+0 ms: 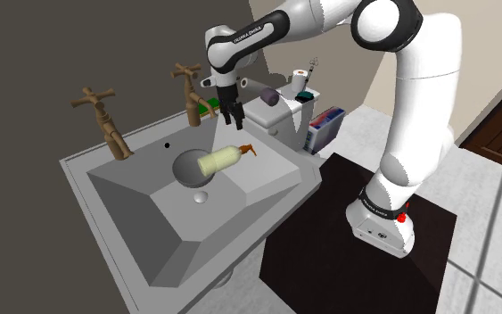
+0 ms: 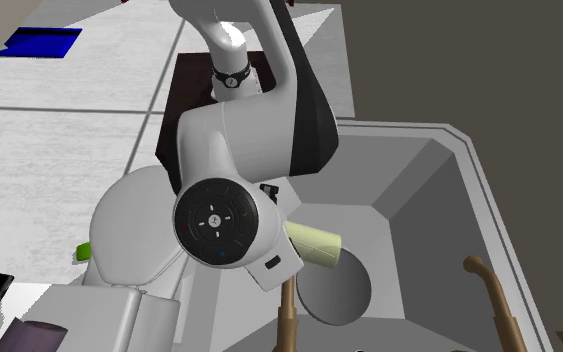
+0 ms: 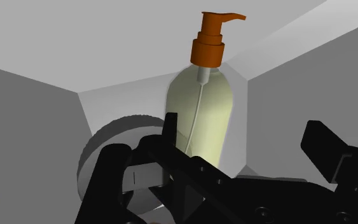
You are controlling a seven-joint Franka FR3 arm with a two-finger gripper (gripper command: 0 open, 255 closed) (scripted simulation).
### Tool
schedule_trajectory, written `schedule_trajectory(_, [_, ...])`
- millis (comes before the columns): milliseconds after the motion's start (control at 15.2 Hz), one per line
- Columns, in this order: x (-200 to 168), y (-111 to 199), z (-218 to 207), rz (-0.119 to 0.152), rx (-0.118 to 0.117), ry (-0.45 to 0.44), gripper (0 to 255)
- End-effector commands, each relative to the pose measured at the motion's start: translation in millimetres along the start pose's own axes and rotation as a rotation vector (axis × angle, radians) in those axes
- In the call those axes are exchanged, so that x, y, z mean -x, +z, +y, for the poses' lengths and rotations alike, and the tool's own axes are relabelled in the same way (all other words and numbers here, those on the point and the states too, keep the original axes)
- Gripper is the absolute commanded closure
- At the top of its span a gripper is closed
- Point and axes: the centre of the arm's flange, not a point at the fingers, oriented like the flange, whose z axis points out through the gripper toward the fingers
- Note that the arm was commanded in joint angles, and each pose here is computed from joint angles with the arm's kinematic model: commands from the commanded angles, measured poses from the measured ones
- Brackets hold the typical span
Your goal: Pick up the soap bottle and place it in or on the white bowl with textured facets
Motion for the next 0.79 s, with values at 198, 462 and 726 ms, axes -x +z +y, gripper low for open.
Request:
schedule_trajectory(198, [0.0, 0.2, 0.0, 0.0, 0.0, 0.0, 255])
schedule_trajectory(462, [0.0, 0.2, 0.0, 0.0, 0.0, 0.0, 255])
schedule_trajectory(726, [0.0, 0.2, 0.0, 0.0, 0.0, 0.0, 255])
